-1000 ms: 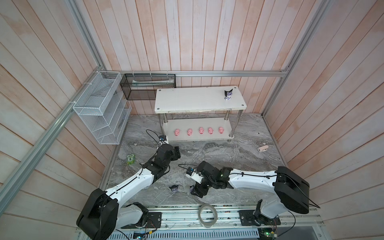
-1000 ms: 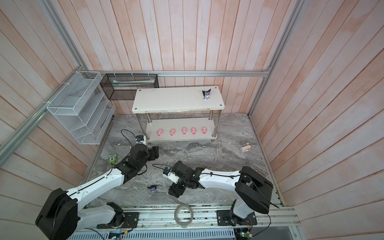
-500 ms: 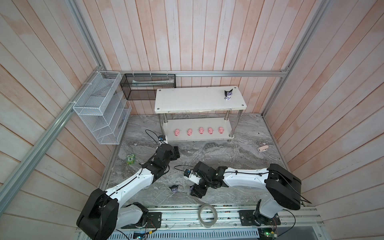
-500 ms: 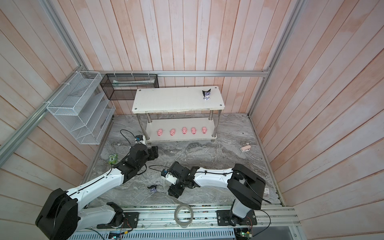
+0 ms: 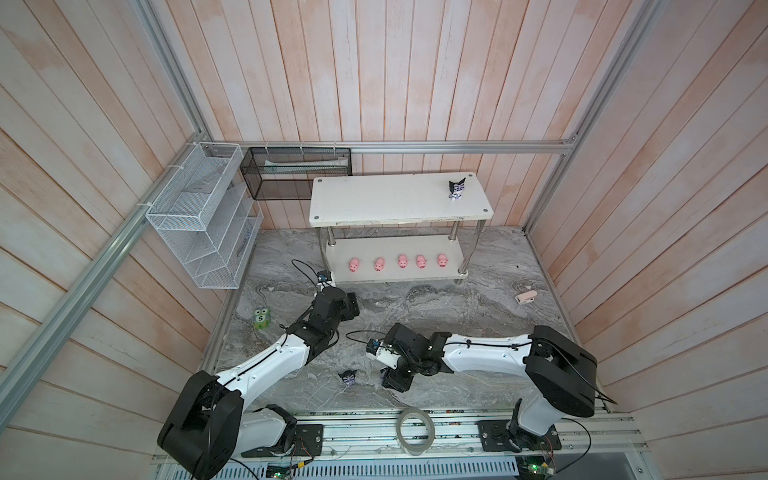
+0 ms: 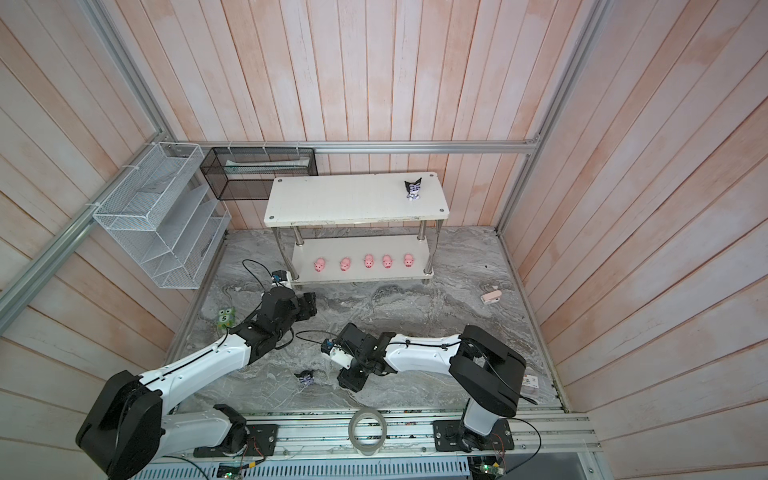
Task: Organize plastic toys on shelves
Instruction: Pick up the plastic toy from the bottom-center of the table, then place the plastic toy on the shelf.
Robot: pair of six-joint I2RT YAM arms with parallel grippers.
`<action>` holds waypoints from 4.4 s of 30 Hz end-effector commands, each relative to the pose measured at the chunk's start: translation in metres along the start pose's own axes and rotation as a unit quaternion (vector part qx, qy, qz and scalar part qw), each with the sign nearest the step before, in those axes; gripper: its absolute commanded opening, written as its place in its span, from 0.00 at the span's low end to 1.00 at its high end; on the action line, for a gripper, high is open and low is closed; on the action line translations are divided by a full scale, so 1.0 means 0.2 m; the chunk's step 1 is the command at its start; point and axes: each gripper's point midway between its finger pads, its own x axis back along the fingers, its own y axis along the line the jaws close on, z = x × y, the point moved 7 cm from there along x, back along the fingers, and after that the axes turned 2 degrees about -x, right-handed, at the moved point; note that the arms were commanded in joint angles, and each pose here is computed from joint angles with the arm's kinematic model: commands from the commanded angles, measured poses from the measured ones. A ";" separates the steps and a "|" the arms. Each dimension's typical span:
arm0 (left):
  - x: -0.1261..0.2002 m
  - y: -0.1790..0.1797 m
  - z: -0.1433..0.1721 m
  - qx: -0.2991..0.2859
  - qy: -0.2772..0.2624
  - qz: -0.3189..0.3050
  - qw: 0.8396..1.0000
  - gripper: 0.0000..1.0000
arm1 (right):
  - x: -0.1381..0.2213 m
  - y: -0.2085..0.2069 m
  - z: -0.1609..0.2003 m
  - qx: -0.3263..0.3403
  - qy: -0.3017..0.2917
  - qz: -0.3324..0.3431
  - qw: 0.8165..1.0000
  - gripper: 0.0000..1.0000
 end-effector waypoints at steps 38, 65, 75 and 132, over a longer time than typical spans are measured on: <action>-0.02 0.02 0.05 0.001 0.015 0.013 1.000 0.83 | 1.01 -0.33 -0.47 -0.052 -0.167 0.180 0.968 0.33; -0.06 0.00 0.11 -0.003 0.038 0.037 0.999 0.83 | 1.74 -0.62 -1.02 -0.020 -0.280 0.333 0.900 0.32; -0.07 0.00 0.12 -0.005 0.043 0.039 0.998 0.83 | 1.85 -0.76 -1.09 -0.011 -0.309 0.367 0.877 0.33; -0.15 0.01 0.16 -0.013 0.068 0.040 0.997 0.83 | 1.61 -1.06 -1.14 -0.024 -0.284 0.340 0.896 0.35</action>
